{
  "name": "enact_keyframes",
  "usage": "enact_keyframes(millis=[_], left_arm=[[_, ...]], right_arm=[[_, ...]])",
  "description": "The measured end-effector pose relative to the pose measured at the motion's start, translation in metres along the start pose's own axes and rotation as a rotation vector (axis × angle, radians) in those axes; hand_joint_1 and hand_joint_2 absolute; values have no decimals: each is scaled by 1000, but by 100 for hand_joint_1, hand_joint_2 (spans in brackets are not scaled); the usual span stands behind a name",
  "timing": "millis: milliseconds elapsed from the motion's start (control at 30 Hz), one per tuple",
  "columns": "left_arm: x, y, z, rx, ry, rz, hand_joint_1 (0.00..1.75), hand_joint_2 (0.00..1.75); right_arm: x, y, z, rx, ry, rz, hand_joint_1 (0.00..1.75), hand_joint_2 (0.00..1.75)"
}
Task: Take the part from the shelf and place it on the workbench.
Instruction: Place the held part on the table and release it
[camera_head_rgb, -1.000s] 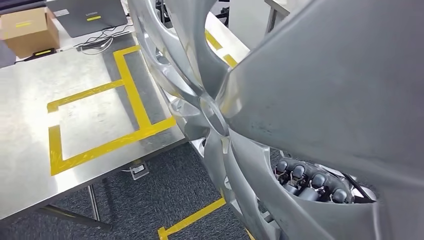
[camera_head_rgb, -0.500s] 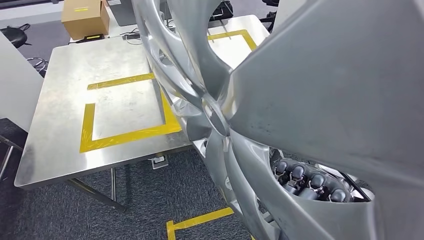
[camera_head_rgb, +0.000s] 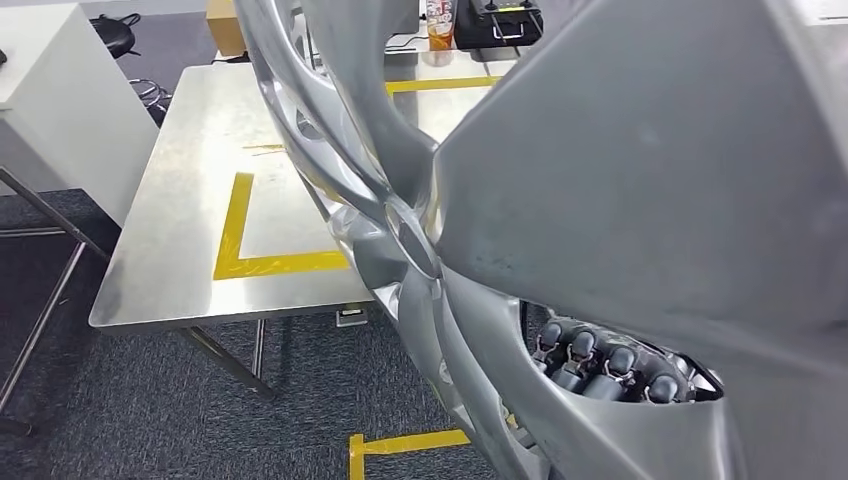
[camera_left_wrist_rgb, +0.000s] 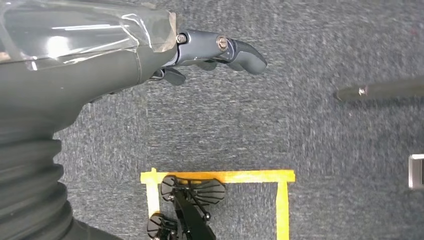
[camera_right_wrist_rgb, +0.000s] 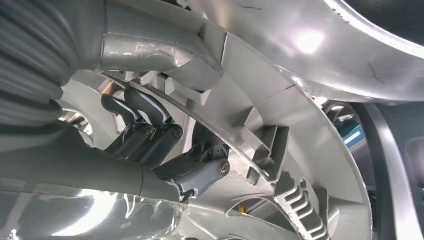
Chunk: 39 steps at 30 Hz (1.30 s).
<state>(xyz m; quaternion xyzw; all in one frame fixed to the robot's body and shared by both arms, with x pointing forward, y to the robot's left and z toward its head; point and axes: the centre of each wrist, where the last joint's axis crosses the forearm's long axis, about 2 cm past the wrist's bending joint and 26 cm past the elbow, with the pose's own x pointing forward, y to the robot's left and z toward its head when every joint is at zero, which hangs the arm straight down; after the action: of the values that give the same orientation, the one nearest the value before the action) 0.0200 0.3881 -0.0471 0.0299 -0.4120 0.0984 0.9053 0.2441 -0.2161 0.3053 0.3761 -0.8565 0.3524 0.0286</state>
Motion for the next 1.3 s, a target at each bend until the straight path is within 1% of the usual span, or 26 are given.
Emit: enact_keyframes(millis=[200,767,1000,1300], left_arm=[[4,-3,-4,-18,-6,13,0,175],[-1,-5,-1,-37,5,11,0,175],[1,-2,-3,-35,-5,-9,0,175],[2,-6,-5,-48,-4,-19,0,175]], right_arm=[[-2,0,1,0,1,-15,171,175],[-3,1,1,-1,6,-20,171,175],[-2,0,1,-2,7,-16,171,175],[-1,1,4,-4,11,-12,171,175]])
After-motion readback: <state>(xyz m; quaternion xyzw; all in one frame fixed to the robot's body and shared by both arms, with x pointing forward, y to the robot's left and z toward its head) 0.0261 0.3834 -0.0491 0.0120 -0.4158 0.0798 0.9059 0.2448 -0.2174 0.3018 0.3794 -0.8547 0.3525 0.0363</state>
